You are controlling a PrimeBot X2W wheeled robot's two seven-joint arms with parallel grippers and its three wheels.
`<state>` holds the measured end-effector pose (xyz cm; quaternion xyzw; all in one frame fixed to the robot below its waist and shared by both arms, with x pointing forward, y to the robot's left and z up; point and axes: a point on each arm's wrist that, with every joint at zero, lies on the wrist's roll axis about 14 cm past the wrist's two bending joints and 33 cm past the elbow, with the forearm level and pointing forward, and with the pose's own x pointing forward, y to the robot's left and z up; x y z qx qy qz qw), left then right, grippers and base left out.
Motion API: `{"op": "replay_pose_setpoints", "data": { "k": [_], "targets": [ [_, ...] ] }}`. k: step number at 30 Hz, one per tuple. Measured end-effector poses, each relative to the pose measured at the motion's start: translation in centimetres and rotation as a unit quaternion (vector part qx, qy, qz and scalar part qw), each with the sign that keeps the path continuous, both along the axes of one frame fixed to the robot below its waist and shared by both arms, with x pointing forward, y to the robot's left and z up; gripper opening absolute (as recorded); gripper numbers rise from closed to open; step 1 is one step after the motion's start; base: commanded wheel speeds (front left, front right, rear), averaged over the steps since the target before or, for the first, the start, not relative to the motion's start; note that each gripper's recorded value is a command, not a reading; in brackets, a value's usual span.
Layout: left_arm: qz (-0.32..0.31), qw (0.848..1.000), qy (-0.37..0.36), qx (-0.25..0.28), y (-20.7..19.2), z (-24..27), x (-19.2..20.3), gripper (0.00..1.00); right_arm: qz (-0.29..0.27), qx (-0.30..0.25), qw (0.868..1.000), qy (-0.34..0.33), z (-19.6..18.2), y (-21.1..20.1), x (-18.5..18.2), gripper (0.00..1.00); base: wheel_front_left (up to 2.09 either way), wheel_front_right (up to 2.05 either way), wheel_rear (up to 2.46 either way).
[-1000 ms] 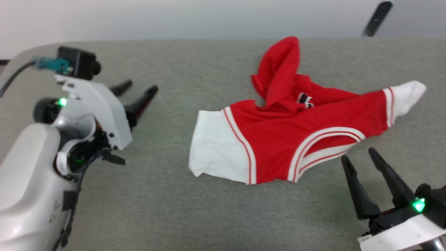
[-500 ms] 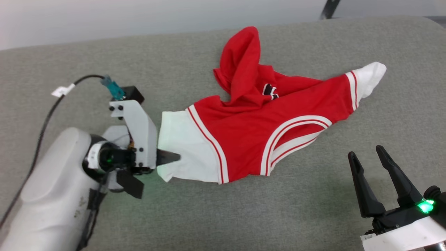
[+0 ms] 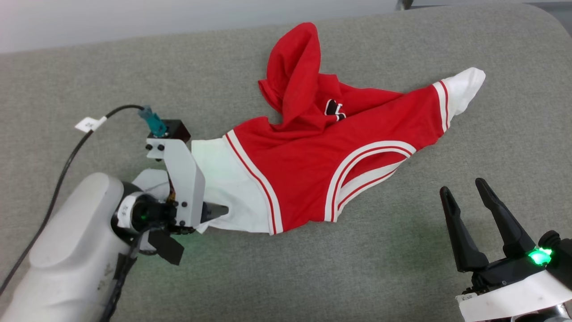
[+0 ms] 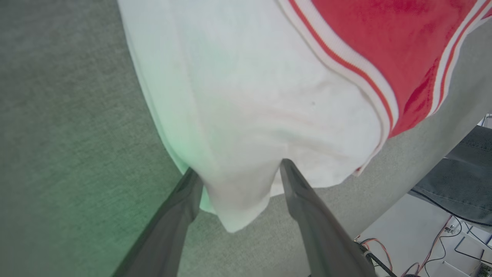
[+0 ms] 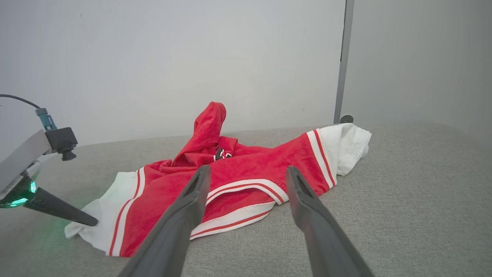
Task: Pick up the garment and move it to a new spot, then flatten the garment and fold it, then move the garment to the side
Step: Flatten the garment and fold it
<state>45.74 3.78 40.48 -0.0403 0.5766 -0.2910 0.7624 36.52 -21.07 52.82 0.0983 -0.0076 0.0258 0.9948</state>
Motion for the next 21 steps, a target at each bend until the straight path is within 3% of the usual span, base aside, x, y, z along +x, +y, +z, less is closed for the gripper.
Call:
{"op": "replay_pose_setpoints", "data": {
  "k": [4,6,14,15,16,17,18,21],
  "targets": [
    [-0.017,1.000,-0.018,0.015,0.2,-0.6,0.4,1.00,-0.004,0.004,1.000,0.003,-0.2,-0.2,0.0,1.00,0.00,0.00,0.00],
    [0.010,1.000,0.003,-0.011,-0.2,-0.5,0.6,1.00,-0.005,0.005,1.000,0.005,-0.4,-0.2,0.0,1.00,0.00,0.00,0.00],
    [-0.005,0.998,0.043,-0.053,-2.4,-0.4,-1.1,1.00,-0.003,0.006,1.000,0.008,-0.6,-0.3,0.1,1.00,0.00,0.00,0.00],
    [-0.006,0.998,0.044,-0.053,-2.5,-0.4,-1.1,0.92,-0.003,0.006,1.000,0.007,-0.6,-0.3,0.2,1.00,0.00,0.00,0.00],
    [-0.008,0.998,0.044,-0.052,-2.5,-0.5,-1.2,0.64,-0.002,0.004,1.000,0.008,-0.6,-0.4,0.3,1.00,0.00,0.00,0.00],
    [-0.008,0.998,0.043,-0.051,-2.5,-0.6,-1.1,0.27,-0.001,0.002,1.000,0.009,-0.6,-0.4,0.4,1.00,0.00,0.00,0.00],
    [-0.007,0.998,0.040,-0.049,-2.4,-0.7,-1.0,0.00,0.000,0.000,1.000,0.012,-0.6,-0.5,0.5,1.00,0.00,0.00,0.00],
    [-0.004,0.998,0.033,-0.044,-2.0,-1.0,-0.7,0.00,0.003,-0.007,0.999,0.039,-1.4,-1.2,1.0,1.00,0.00,0.00,0.00]
  ]
}}
